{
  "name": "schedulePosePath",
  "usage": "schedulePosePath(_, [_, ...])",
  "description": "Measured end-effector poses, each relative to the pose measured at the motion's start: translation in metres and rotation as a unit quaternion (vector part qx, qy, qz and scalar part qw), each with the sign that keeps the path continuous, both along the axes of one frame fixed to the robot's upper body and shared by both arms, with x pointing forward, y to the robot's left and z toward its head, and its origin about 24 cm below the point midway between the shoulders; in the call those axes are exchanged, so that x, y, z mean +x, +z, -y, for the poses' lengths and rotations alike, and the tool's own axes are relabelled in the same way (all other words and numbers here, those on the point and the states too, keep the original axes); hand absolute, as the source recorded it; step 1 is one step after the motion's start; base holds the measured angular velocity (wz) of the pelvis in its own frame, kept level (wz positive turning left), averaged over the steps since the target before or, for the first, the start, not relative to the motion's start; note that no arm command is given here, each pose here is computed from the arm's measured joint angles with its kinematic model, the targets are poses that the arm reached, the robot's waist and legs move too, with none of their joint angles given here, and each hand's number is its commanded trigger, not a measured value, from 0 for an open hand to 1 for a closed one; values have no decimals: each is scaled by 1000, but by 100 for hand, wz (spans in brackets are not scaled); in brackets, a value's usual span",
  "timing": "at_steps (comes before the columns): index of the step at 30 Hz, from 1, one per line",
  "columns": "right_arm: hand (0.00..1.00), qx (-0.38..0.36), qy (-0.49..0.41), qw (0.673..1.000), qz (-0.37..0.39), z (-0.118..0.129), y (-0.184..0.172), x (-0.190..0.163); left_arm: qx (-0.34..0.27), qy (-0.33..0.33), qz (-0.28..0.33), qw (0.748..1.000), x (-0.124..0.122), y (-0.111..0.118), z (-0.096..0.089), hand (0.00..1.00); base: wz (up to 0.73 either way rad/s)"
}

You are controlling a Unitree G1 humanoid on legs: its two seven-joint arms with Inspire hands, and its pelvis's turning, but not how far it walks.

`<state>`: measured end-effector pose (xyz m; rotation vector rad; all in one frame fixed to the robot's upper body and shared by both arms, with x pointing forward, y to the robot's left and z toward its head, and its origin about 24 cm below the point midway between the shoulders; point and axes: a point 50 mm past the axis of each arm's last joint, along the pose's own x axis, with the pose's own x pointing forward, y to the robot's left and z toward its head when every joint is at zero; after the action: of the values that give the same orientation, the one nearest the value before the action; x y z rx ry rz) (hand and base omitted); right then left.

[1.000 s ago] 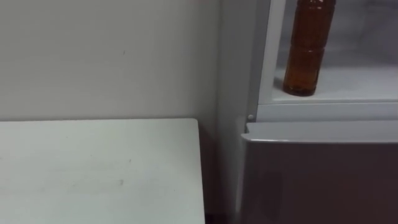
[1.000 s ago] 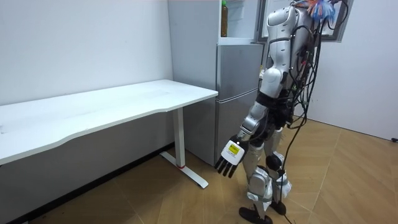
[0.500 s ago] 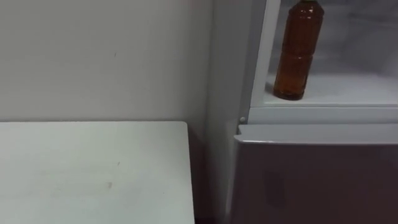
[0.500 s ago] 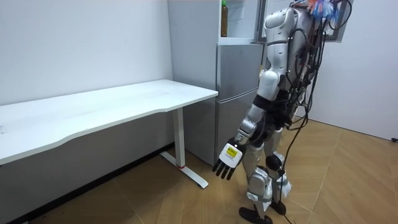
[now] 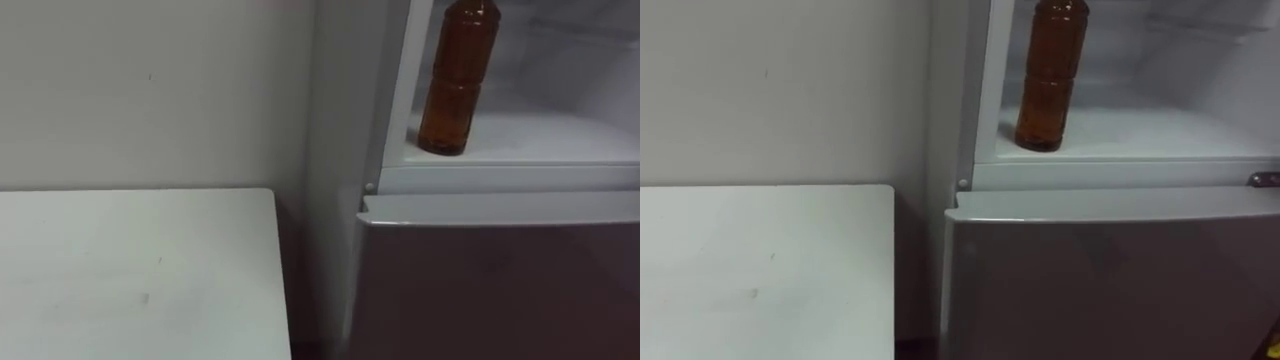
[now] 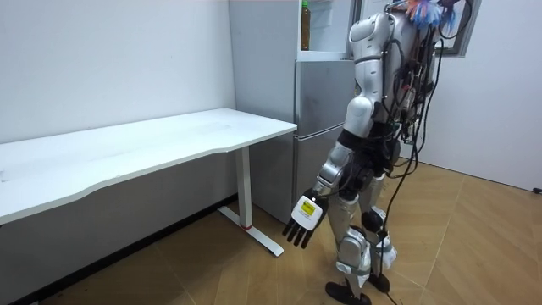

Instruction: Put the bottle in the upper fridge

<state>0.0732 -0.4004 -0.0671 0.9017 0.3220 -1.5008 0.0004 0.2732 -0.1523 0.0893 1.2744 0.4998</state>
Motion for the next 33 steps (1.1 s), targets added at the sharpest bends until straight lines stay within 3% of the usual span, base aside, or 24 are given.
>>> schedulePosePath(5, [0, -31, -36, 999, 22, 18, 26, 12, 9, 6, 10, 1000, 0, 3, -3, 0, -3])
schedulePosePath(10, [0, -96, -55, 991, 72, 39, 75, 40, 9, 11, 11, 1000, -3, 3, -3, 0, -1])
schedulePosePath(16, [0, -155, -79, 978, 116, 51, 115, 47, 11, 20, 5, 1000, -10, 4, -4, 0, 1])
schedulePosePath(25, [0, -234, -67, 959, 147, 55, 166, 65, 12, 12, 4, 1000, -11, 4, -4, 0, -3])
schedulePosePath(33, [0, -245, -65, 958, 133, 51, 176, 71, 13, 12, 5, 1000, -11, 4, -5, 0, 0])
